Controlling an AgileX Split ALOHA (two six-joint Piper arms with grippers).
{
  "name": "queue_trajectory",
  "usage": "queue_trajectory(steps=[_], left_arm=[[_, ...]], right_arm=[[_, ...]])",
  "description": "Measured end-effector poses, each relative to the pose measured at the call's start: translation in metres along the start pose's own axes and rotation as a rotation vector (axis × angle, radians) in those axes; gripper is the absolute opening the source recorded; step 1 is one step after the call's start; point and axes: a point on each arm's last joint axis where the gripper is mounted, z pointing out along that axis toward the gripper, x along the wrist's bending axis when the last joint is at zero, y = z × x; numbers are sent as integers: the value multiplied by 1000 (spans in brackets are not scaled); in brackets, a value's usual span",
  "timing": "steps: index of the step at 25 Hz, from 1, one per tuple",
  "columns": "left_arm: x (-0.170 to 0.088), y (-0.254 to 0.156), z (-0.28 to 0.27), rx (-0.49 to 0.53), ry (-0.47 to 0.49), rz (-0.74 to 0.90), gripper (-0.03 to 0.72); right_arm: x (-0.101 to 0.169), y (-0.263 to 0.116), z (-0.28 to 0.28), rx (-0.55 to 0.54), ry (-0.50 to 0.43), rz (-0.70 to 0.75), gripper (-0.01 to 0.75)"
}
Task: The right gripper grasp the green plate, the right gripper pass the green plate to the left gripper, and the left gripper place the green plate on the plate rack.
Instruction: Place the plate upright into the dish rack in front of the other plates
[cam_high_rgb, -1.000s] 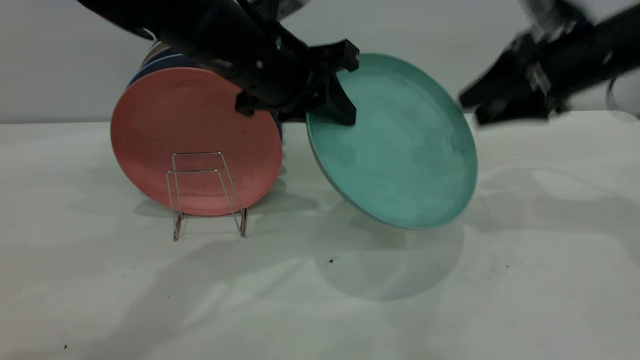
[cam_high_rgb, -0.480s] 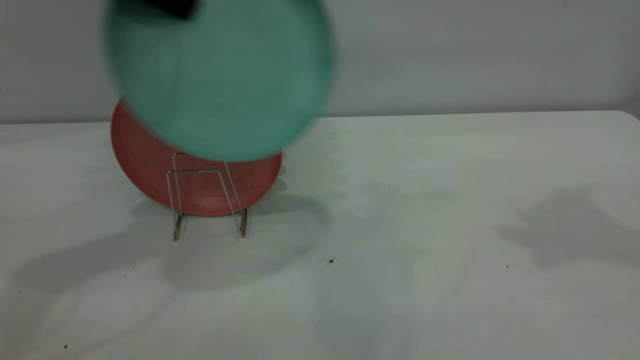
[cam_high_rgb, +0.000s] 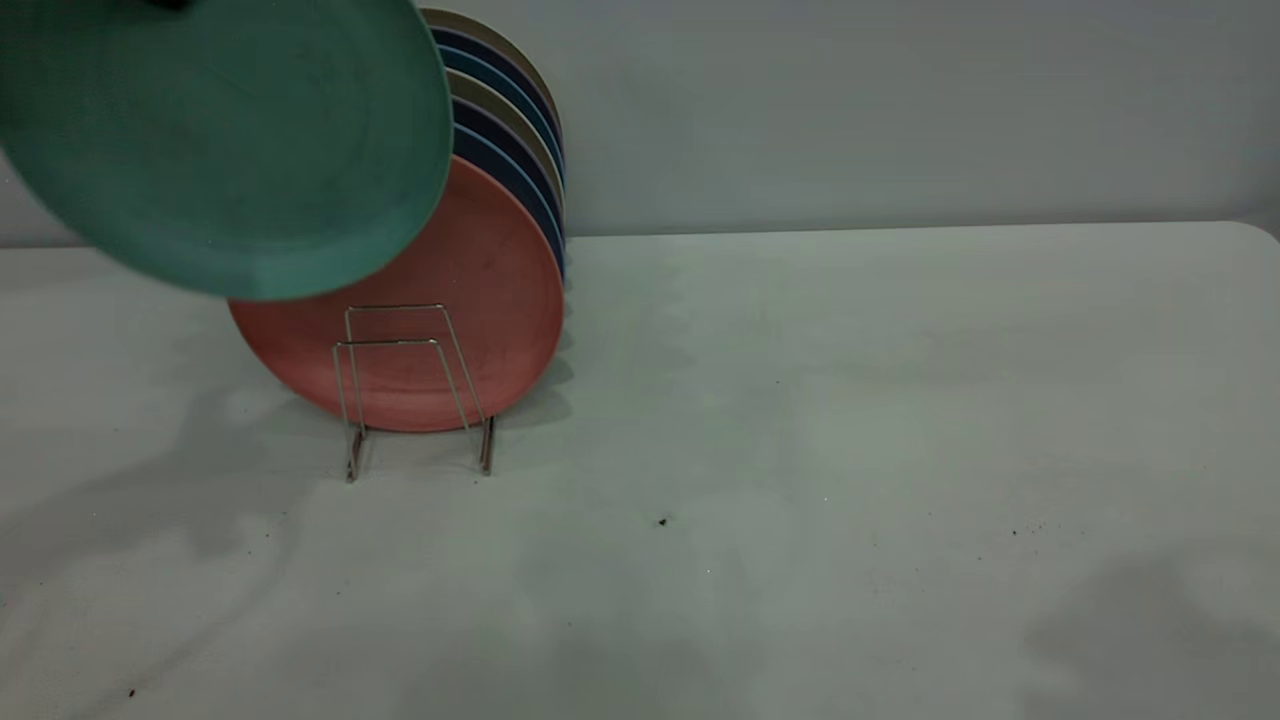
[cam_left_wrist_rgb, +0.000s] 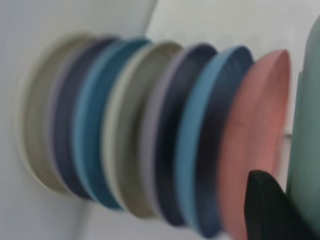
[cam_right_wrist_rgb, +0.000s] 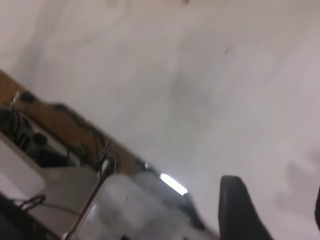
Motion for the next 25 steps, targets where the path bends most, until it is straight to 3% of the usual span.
queue_trajectory(steps=[4,8,16,25], left_arm=[[1,4,3,-55,18,164,120],[0,-4,16,-58,-23,188,120],[-6,-1,36,-62,-62,195,120],[-12,2,56,-23,-83,244,120]], right_arm=[[13,-51,2,44,-23,35,391],[21,-97,2,61,-97,63,391],[37,-159,-7,-34,-235,62,391],[52,-203,-17,-188,-338,60,391]])
